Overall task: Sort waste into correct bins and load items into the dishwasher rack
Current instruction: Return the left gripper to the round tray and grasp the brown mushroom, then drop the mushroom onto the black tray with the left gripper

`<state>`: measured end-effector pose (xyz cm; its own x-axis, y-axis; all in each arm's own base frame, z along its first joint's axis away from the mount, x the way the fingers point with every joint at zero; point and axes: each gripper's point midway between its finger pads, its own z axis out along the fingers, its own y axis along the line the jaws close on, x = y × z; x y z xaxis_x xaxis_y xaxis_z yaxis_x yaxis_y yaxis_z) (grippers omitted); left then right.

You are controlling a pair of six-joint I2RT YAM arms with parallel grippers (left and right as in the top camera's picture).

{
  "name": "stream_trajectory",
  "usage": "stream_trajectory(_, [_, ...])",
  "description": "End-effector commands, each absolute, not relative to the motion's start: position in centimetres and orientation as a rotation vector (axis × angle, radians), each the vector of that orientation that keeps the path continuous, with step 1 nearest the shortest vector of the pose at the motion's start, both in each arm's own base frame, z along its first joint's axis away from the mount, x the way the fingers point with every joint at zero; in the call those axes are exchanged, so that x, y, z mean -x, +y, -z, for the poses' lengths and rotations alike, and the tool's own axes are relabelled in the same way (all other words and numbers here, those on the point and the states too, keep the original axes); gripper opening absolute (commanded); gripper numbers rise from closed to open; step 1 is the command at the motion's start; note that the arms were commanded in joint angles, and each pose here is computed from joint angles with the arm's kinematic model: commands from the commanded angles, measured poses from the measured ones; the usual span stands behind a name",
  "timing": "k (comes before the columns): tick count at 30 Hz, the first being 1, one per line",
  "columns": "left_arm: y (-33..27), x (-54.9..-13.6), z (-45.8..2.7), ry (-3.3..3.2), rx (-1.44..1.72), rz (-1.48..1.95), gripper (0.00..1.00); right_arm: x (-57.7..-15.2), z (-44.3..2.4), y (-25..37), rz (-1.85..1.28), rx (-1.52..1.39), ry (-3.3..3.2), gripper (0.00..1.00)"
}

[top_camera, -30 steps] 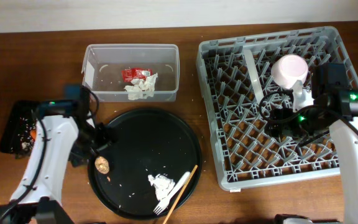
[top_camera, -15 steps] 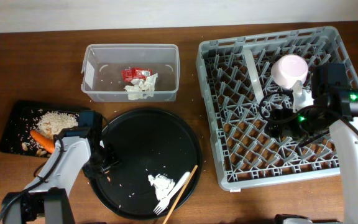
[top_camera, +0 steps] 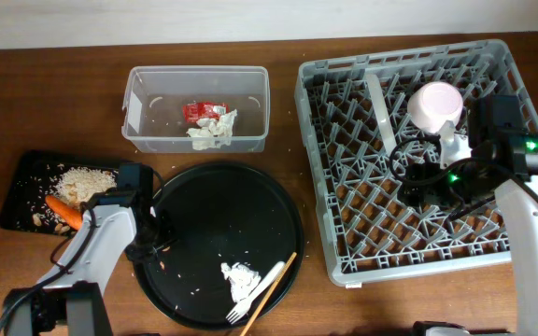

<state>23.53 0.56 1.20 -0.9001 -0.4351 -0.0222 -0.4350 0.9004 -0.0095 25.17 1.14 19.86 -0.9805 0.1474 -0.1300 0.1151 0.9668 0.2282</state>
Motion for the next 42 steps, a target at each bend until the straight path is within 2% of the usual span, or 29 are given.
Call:
stream_trajectory(1, [0.9, -23.8, -1.2, 3.018, 0.683, -0.022, 0.64, -25.1, -20.0, 1.3, -0.327, -0.172, 2.967, 0.81])
stream_trajectory(15, [0.9, -24.0, 0.3, 3.049, 0.690, -0.036, 0.64, -24.9, -19.9, 1.3, -0.328, -0.174, 2.974, 0.80])
stream_trajectory(16, [0.9, -24.0, 0.4, 3.052, 0.691, -0.037, 0.60, -24.9, -19.9, 1.3, -0.327, -0.163, 2.975, 0.80])
stream_trajectory(17, [0.9, -24.0, 0.4, 3.051, 0.691, -0.038, 0.50, -24.9, -19.9, 1.3, -0.328, -0.163, 2.975, 0.80])
stream_trajectory(20, [1.1, -24.2, 0.2, 3.045, 0.688, -0.050, 0.41, -24.9, -19.9, 1.3, -0.328, -0.163, 2.975, 0.80])
stream_trajectory(21, [1.3, -24.5, -0.1, 3.037, 0.686, -0.066, 0.33, -24.9, -19.9, 1.3, -0.328, -0.163, 2.975, 0.80])
stream_trajectory(24, [1.4, -25.4, -1.3, 3.025, 0.672, -0.066, 0.31, -24.9, -19.9, 1.3, -0.327, -0.163, 2.975, 0.80])
stream_trajectory(29, [1.5, -28.7, -7.5, 2.905, 0.609, -0.028, 0.29, -24.9, -19.9, 1.3, -0.327, -0.163, 2.975, 0.80])
stream_trajectory(33, [5.6, -31.4, -11.7, 2.718, 0.700, -0.111, 0.29, -24.8, -19.9, 1.3, -0.329, -0.164, 2.978, 0.80])
stream_trajectory(34, [6.7, -31.8, -11.9, 2.682, 0.738, -0.112, 0.29, -24.8, -19.9, 1.3, -0.328, -0.164, 2.978, 0.80])
stream_trajectory(36, [9.9, -32.7, -12.5, 2.578, 0.847, -0.107, 0.22, -24.8, -19.9, 1.3, -0.328, -0.165, 2.978, 0.80])
stream_trajectory(42, [17.1, -34.8, -13.5, 2.340, 1.014, -0.124, 0.22, -24.8, -19.9, 1.3, -0.329, -0.165, 2.978, 0.80])
